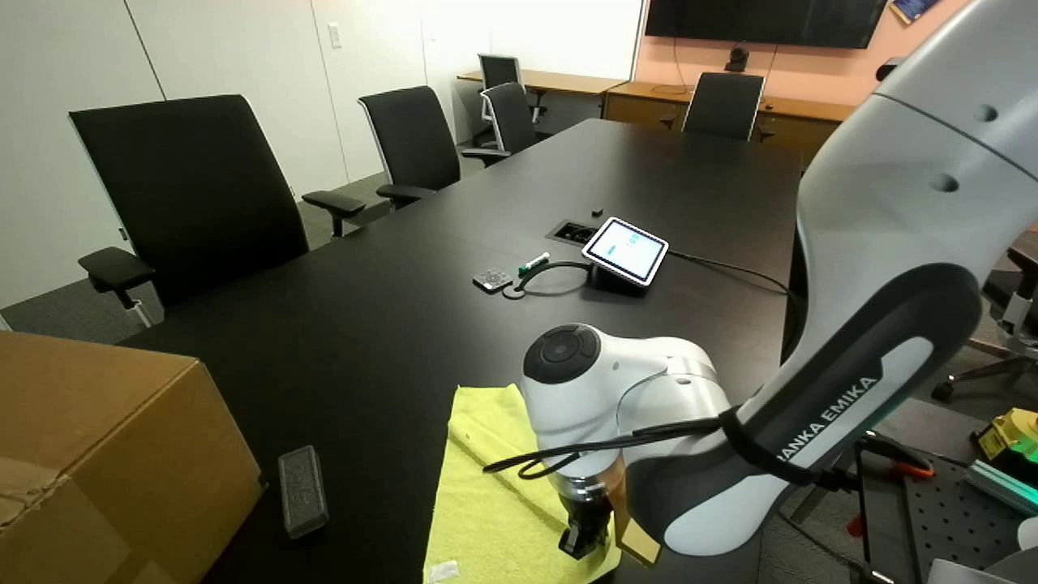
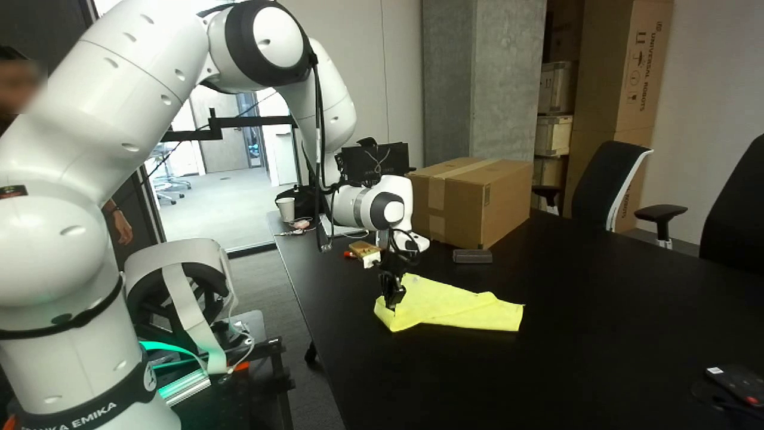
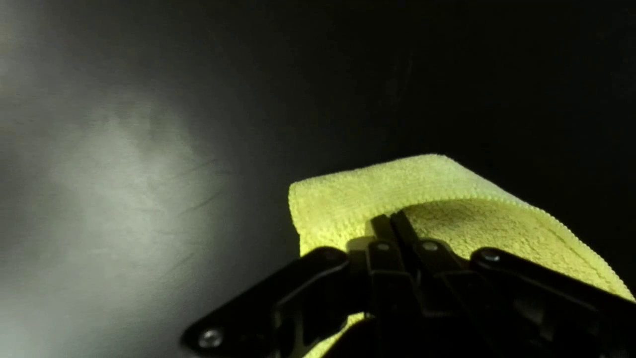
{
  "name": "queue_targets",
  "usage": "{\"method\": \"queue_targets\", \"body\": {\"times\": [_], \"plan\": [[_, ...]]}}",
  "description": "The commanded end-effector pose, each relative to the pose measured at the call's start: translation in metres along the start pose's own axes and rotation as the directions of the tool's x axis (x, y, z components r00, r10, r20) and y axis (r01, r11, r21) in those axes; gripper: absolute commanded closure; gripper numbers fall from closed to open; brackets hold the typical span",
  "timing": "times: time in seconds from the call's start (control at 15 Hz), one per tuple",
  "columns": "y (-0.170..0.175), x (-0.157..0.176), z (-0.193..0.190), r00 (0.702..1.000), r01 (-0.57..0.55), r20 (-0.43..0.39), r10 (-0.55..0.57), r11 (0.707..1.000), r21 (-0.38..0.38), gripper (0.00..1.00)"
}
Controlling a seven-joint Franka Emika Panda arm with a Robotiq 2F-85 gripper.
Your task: Fold the yellow towel in half
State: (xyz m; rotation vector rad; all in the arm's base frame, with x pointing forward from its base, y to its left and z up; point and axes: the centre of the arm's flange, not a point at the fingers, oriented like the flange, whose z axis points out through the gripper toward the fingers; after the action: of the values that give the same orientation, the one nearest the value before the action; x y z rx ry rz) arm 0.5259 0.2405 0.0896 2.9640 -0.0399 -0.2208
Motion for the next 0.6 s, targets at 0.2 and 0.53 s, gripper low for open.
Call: {"method": "queue_targets", "body": {"times": [0.2, 0.53], "plan": [[0.003, 0.005, -0.037, 0.999, 0.020, -0.045, -0.022, 0.998, -0.058, 0.97], [-0.009, 0.036, -0.063, 0.981, 0.104, -0.141, -0.132, 0.977, -0.188, 0.97]]}}
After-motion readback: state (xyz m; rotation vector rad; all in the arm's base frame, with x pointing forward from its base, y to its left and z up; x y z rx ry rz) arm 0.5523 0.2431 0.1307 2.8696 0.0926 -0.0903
